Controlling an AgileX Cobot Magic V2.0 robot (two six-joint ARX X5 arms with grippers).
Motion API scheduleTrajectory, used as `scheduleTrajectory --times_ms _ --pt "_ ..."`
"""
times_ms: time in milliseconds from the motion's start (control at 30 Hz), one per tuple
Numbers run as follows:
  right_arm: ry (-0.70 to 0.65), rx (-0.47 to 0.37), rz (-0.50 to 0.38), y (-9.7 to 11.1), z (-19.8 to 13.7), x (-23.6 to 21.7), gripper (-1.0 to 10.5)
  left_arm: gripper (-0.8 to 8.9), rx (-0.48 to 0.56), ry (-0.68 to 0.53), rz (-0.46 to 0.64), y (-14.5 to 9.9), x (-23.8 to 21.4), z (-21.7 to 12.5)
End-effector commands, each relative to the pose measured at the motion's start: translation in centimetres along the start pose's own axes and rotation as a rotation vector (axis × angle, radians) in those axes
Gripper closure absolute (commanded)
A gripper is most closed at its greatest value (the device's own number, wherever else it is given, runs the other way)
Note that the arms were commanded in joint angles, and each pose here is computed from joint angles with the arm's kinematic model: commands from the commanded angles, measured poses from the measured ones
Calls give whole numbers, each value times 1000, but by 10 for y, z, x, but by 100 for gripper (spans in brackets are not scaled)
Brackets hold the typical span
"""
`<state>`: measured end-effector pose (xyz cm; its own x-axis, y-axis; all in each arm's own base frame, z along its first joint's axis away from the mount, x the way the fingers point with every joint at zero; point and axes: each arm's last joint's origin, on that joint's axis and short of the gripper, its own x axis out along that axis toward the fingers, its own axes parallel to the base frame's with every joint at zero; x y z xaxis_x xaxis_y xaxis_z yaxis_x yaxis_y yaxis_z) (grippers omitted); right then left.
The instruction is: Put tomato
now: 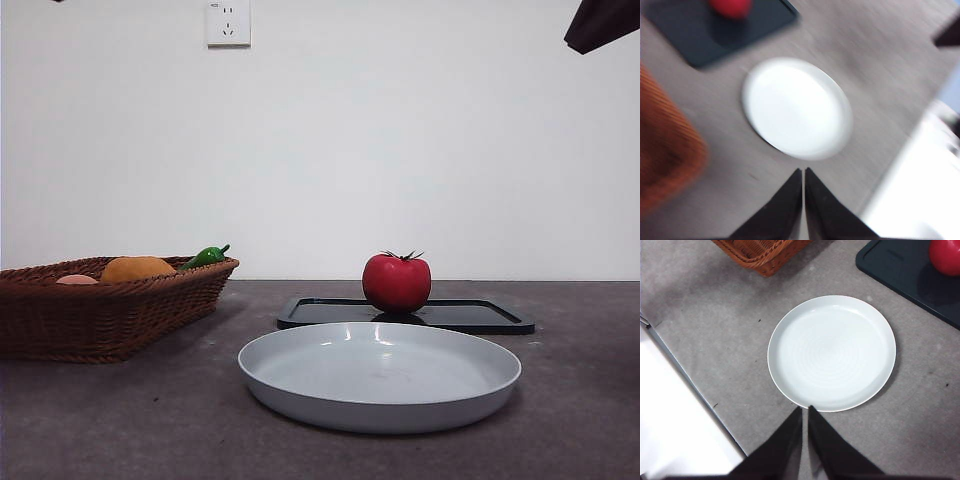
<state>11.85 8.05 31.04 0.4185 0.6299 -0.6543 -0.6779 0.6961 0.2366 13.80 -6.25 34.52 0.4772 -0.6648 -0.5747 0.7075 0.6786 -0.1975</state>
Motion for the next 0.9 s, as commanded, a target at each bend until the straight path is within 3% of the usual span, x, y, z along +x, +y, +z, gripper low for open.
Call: scheduleTrajectory --times_ms 33,200,400,500,700,900 --pt "-9 5 7 1 3 0 940 806 52 -162 119 3 -19 10" --pt "-9 5 7 1 3 0 940 806 159 -438 365 8 -51 8" --pt "-9 5 7 1 3 0 940 806 201 -646 721 12 -63 -21" --pt "-9 5 7 1 3 0 940 806 192 -702 841 15 -58 -41" --pt "-9 5 7 1 3 0 940 806 160 -712 936 23 -34 -87" --pt "-9 5 7 1 3 0 940 806 120 -656 931 34 -3 -129"
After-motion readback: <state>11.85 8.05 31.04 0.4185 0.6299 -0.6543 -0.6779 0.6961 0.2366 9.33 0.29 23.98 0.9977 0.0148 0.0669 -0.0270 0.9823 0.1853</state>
